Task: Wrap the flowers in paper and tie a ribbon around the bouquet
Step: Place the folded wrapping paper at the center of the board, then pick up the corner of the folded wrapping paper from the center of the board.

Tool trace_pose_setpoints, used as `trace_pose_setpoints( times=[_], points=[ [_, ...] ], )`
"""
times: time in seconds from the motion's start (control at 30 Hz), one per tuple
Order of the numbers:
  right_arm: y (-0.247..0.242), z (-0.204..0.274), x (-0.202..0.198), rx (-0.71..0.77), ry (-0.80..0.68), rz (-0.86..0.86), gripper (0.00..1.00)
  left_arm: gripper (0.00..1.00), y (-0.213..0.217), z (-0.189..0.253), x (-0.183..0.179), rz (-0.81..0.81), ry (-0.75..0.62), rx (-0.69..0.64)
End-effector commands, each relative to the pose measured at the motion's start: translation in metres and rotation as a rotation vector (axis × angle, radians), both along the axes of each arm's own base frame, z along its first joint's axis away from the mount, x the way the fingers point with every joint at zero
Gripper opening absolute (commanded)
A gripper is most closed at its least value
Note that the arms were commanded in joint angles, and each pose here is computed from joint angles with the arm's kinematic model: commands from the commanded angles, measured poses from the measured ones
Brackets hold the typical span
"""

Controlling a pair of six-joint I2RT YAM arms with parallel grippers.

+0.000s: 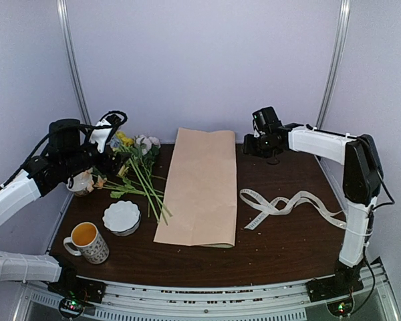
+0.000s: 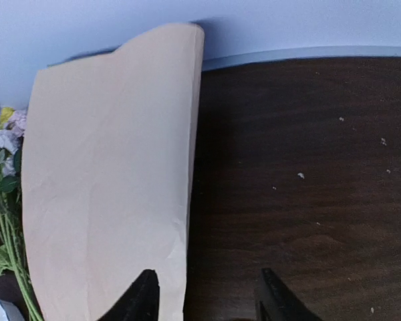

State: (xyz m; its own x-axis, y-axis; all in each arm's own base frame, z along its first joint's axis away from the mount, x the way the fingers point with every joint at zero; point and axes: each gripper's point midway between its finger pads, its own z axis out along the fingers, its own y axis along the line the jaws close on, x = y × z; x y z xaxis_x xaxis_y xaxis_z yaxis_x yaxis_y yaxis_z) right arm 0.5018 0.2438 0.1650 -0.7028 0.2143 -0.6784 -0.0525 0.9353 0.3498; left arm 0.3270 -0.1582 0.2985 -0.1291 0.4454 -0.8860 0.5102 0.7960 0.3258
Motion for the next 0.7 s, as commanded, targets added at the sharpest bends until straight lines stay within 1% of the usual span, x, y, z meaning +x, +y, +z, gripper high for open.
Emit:
trace_pose_setpoints(
  times=[0.0, 0.03, 0.1, 0.13, 0.2, 0.23, 0.27, 0.4, 0.47, 0.53, 0.6, 0.67],
  points=[
    [-0.022, 0.034, -0.033, -0.334, -0.011, 0.02, 0.58, 0.91, 0.0, 0.021, 0.002, 0.007, -0.043, -0.026],
    [-0.014, 0.038, -0.042, -0.363, -0.026, 0.053, 0.61, 0.91, -0.001, 0.02, 0.002, 0.007, -0.036, -0.027],
    [0.022, 0.042, -0.068, -0.391, -0.05, 0.189, 0.65, 0.9, -0.002, 0.018, 0.004, 0.01, -0.023, -0.029],
    [0.046, 0.04, -0.086, -0.396, -0.058, 0.282, 0.68, 0.91, -0.002, 0.018, 0.004, 0.011, -0.019, -0.029],
    [0.099, 0.025, -0.13, -0.415, -0.046, 0.524, 0.8, 0.91, -0.002, 0.016, 0.005, 0.015, -0.009, -0.028],
    [0.119, 0.012, -0.152, -0.439, -0.018, 0.624, 0.84, 0.91, -0.001, 0.016, 0.005, 0.019, -0.01, -0.029],
    [0.131, 0.004, -0.171, -0.488, -0.001, 0.687, 0.86, 0.91, -0.001, 0.015, 0.006, 0.022, -0.008, -0.028],
    [0.146, -0.022, -0.233, -0.724, 0.013, 0.842, 0.87, 0.91, 0.0, 0.013, 0.006, 0.028, -0.008, -0.027],
    [0.143, -0.03, -0.254, -0.88, -0.01, 0.874, 0.86, 0.91, -0.002, 0.013, 0.006, 0.019, -0.004, -0.032],
    [0.146, -0.042, -0.281, -0.994, -0.035, 0.933, 0.85, 0.91, -0.003, 0.013, 0.005, 0.014, -0.002, -0.038],
    [0.141, -0.059, -0.299, -1.093, -0.038, 0.977, 0.84, 0.91, -0.003, 0.013, 0.005, 0.011, -0.002, -0.039],
    [0.132, -0.071, -0.305, -1.192, -0.043, 0.977, 0.83, 0.91, -0.003, 0.014, 0.005, 0.012, -0.004, -0.04]
  ],
)
